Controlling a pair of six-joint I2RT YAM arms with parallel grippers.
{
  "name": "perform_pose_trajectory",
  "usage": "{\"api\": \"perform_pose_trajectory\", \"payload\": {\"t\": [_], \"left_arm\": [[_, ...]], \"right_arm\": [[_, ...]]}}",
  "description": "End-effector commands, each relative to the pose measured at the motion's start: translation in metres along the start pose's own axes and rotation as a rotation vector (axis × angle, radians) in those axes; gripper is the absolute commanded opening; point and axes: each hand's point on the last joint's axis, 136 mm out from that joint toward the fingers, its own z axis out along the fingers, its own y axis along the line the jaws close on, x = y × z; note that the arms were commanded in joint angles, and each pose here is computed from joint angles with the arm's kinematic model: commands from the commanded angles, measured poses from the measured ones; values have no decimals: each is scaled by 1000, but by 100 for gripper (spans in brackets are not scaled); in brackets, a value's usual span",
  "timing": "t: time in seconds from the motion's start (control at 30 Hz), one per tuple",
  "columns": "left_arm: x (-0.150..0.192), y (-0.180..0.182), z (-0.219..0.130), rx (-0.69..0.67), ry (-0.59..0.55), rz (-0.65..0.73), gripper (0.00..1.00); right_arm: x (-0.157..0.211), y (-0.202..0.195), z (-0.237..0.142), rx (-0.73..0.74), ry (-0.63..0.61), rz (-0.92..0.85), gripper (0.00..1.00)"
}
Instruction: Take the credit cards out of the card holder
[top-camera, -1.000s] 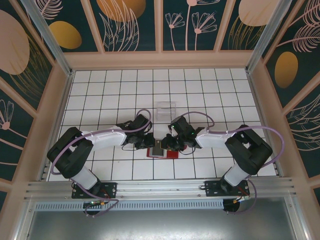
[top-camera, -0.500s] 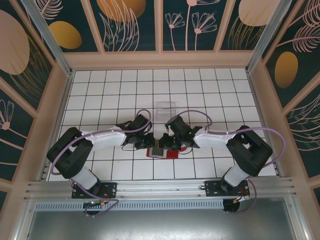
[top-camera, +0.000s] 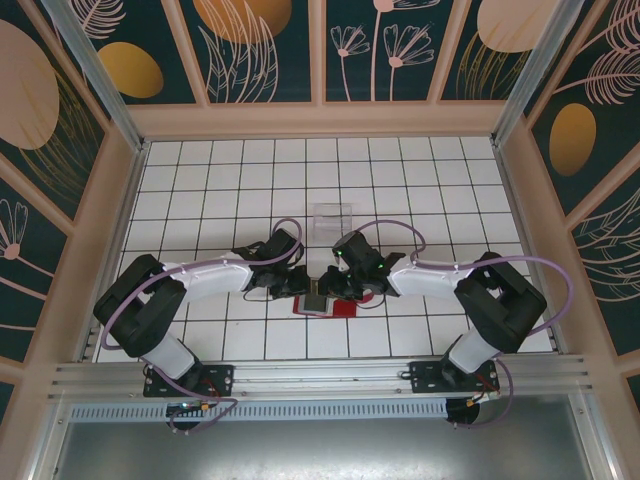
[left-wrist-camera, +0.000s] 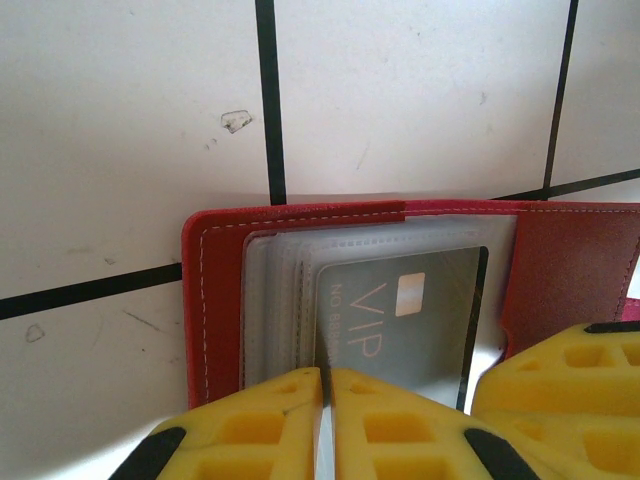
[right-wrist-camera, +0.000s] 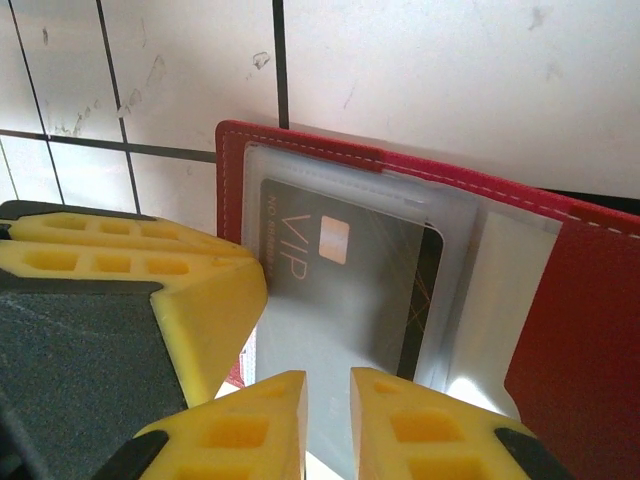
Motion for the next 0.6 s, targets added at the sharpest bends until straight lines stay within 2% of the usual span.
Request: {"api": "perform_pose_trajectory", "payload": {"t": [0.0, 0.57], "left_arm": [[9, 10, 2, -26, 27, -18, 13], [9, 10, 3, -27, 32, -21, 13]], "right_arm": [[-1, -4, 2, 34, -6, 10, 21], [1, -12, 9, 58, 12, 21, 25]]}}
